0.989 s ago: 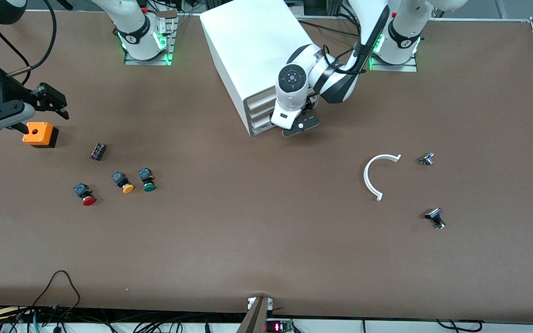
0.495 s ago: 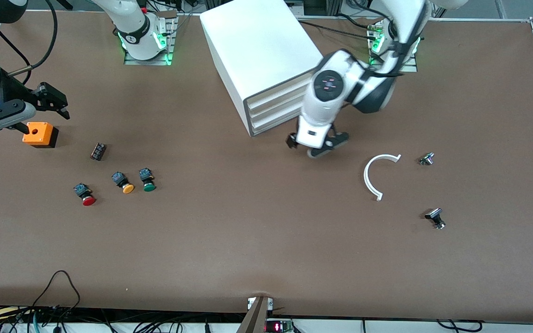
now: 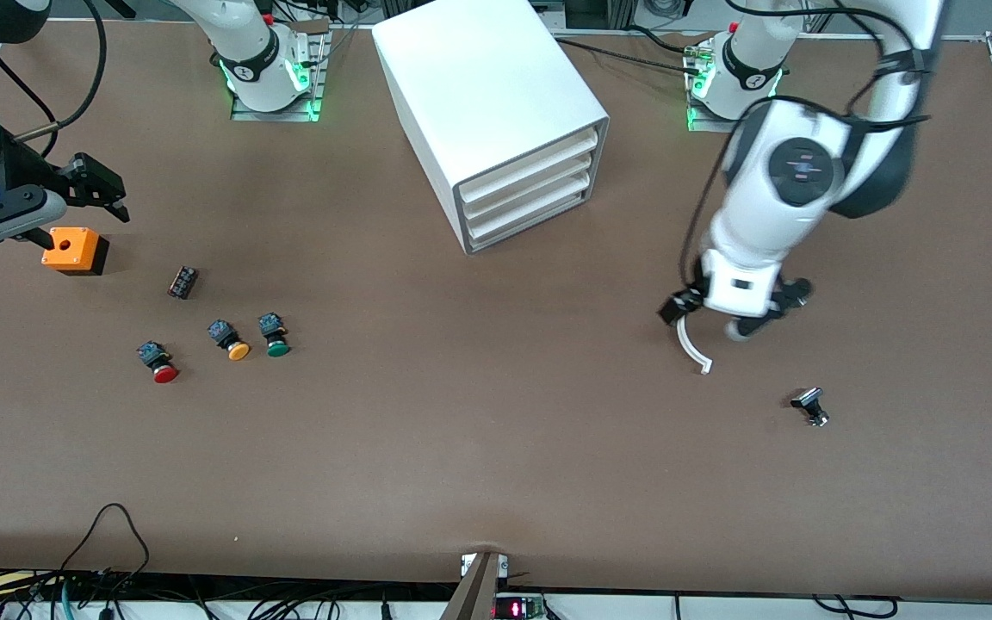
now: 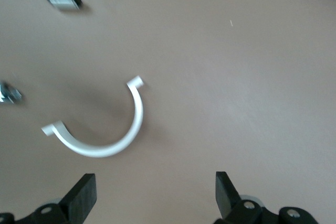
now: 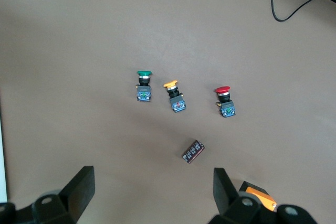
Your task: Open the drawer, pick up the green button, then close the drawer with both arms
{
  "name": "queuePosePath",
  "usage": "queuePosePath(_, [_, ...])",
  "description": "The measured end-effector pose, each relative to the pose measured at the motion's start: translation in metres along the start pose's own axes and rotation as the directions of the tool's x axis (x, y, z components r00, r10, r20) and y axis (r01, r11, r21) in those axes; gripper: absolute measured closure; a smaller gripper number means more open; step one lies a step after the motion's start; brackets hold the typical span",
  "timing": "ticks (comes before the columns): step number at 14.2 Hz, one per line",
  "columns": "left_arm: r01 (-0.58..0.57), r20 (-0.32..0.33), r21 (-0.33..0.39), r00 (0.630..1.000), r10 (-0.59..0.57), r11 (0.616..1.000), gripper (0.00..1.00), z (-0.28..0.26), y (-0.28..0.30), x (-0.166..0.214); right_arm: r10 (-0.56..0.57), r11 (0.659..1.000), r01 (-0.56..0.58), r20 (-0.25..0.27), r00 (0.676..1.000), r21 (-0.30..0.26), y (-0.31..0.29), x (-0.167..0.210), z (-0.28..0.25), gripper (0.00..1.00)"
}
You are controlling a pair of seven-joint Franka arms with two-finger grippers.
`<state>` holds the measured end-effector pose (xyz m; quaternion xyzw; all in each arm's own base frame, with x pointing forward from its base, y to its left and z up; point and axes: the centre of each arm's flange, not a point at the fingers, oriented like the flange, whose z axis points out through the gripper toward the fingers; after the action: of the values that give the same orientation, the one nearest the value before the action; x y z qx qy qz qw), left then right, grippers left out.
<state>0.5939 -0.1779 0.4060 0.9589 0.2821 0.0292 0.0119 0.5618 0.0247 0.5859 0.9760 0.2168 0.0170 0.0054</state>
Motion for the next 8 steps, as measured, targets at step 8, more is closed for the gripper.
queuePosePath(8, [-0.306,0.13,0.052,0.946,0.297,0.951,0.0,-0.077,-0.114,0.103,-0.005,1.0,0.005,-0.001,1.0,0.0,-0.003,0.001,0.0,0.0])
